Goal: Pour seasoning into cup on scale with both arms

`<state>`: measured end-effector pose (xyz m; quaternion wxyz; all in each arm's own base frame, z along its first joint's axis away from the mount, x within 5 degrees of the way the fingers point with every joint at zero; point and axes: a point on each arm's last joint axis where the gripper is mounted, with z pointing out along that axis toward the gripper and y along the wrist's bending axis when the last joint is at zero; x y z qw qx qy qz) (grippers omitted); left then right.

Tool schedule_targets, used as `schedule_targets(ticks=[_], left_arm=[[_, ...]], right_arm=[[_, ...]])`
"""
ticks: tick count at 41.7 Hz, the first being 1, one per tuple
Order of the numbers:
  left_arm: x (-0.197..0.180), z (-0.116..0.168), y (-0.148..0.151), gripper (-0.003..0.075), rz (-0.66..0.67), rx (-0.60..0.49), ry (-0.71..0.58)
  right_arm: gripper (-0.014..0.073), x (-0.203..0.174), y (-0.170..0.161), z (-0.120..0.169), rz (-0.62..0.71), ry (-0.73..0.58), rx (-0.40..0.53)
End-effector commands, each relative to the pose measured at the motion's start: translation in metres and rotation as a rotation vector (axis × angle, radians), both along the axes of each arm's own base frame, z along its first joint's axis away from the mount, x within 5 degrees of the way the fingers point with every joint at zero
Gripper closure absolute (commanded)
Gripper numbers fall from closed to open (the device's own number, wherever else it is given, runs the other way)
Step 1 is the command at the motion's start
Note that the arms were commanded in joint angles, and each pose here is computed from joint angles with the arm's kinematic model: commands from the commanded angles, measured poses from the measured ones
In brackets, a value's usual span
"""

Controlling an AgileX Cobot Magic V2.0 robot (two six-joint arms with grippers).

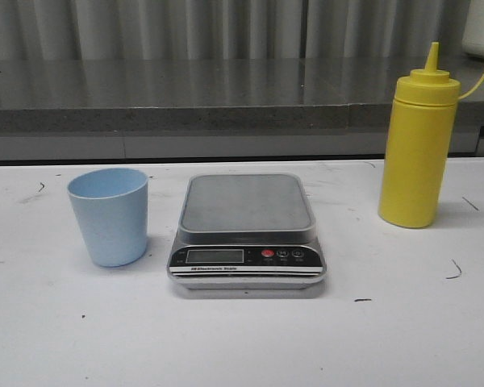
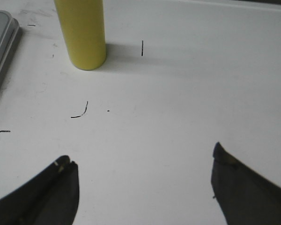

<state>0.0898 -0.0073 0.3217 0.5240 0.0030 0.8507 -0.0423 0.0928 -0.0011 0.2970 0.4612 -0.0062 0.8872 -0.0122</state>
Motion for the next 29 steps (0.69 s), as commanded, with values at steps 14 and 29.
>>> schedule_targets(ticks=[14,29], left_arm=[[0.074,0.018,-0.037,0.0218,-0.207,0.039,0.16],[0.171,-0.017,-0.077,0.0218,-0.258,0.089,0.421]], right_arm=[[-0.0005,0.005,0.0,0.012,0.003,-0.073,-0.008],[-0.0005,0.005,0.0,0.012,0.003,-0.075,-0.008]])
